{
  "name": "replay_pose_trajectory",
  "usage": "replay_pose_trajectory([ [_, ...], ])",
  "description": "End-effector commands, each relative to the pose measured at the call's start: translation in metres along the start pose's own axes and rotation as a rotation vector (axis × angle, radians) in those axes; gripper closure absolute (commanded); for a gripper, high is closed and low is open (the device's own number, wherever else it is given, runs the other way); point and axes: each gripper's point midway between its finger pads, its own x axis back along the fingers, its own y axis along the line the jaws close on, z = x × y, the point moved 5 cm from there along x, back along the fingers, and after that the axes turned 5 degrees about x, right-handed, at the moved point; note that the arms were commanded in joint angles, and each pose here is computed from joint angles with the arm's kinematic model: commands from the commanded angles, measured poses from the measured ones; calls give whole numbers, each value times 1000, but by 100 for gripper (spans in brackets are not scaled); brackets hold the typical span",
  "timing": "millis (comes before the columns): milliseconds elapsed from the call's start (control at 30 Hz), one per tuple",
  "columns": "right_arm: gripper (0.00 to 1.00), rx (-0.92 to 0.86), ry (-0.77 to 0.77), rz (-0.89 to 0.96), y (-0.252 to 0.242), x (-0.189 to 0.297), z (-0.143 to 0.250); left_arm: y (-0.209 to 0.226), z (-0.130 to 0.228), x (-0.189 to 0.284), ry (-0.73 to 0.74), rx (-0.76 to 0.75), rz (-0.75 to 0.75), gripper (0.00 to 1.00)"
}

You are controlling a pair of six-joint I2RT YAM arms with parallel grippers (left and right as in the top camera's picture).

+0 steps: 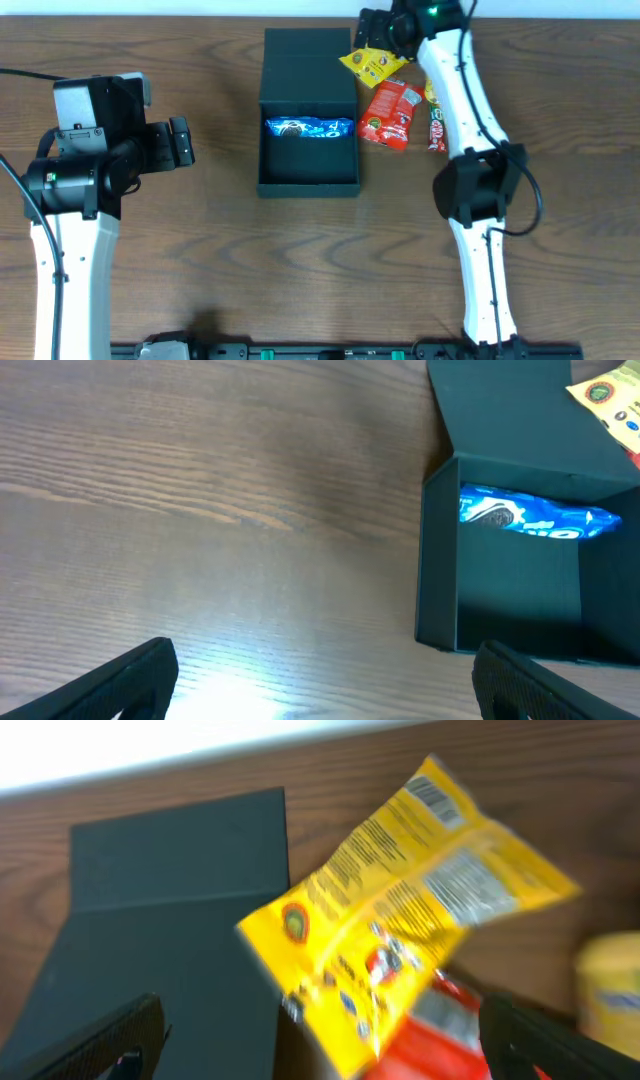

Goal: Pack container
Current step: 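Grasp the yellow snack bag with the right gripper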

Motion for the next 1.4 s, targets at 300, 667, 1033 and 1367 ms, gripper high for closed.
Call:
replay_pose_trajectory([
  [300, 1, 101, -135, 149, -21, -57, -9, 1, 1, 0, 17, -15, -1, 5],
  [667, 1, 218, -142, 167, -28, -91, 0, 1, 4, 0, 31, -13, -3, 5],
  [1033, 17, 315, 87, 206, -38, -95, 44, 1, 5, 0, 38, -13, -4, 5],
  [1367, 38, 321, 187, 238, -46, -91, 62, 1, 5, 0, 38, -13, -4, 5],
])
